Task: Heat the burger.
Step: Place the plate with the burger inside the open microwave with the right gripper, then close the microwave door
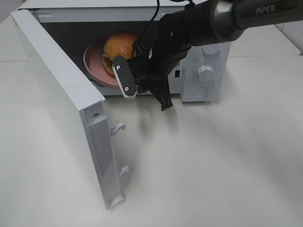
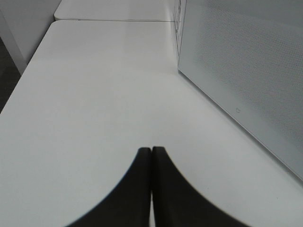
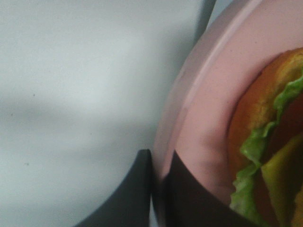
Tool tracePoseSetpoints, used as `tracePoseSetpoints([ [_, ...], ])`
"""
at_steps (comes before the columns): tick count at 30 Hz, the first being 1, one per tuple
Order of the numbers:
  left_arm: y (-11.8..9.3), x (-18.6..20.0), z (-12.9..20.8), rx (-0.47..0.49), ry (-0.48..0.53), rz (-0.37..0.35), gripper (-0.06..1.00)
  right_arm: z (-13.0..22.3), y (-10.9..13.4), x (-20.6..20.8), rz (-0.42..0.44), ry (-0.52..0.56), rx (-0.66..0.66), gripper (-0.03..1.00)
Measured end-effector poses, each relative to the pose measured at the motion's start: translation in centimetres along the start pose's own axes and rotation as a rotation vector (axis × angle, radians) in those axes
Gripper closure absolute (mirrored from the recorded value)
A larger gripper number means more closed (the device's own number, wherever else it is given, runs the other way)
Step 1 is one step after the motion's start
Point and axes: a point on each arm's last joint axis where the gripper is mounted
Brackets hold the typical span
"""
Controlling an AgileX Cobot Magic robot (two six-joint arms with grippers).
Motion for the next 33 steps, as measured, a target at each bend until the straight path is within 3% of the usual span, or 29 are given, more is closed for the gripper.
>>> tracePoseSetpoints([
  [11, 0.0, 0.0, 0.0, 0.000, 0.000, 0.000, 0.94, -0.2, -2.2, -2.3, 0.015, -0.019, -0.145, 0.94],
  [24, 0.0, 0.0, 0.0, 0.000, 0.000, 0.000, 0.94, -0.4, -2.5, -2.7, 0.023, -0.021, -0.298, 0.93],
  [29, 0.0, 0.0, 0.0, 0.000, 0.000, 0.000, 0.94, -0.4, -2.5, -2.5, 0.021, -0.022, -0.352, 0.86],
  [31, 0.0, 0.0, 0.0, 0.000, 0.000, 0.000, 0.94, -0.4, -2.8, -1.8, 0.021, -0.022, -0.406, 0.74],
  [33, 0.0, 0.0, 0.0, 0.000, 0.000, 0.000, 0.94, -0.4, -2.8, -1.6, 0.019, -0.020, -0.423, 0.70],
])
Point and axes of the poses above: a point on each arm's last joint axis where the gripper is mounted, x pointing back along that axis away from the gripper, y along the wrist's bending axis when the last joint is at zero, z = x × y, and after that the axes turned 10 degrees about -x, right-handed
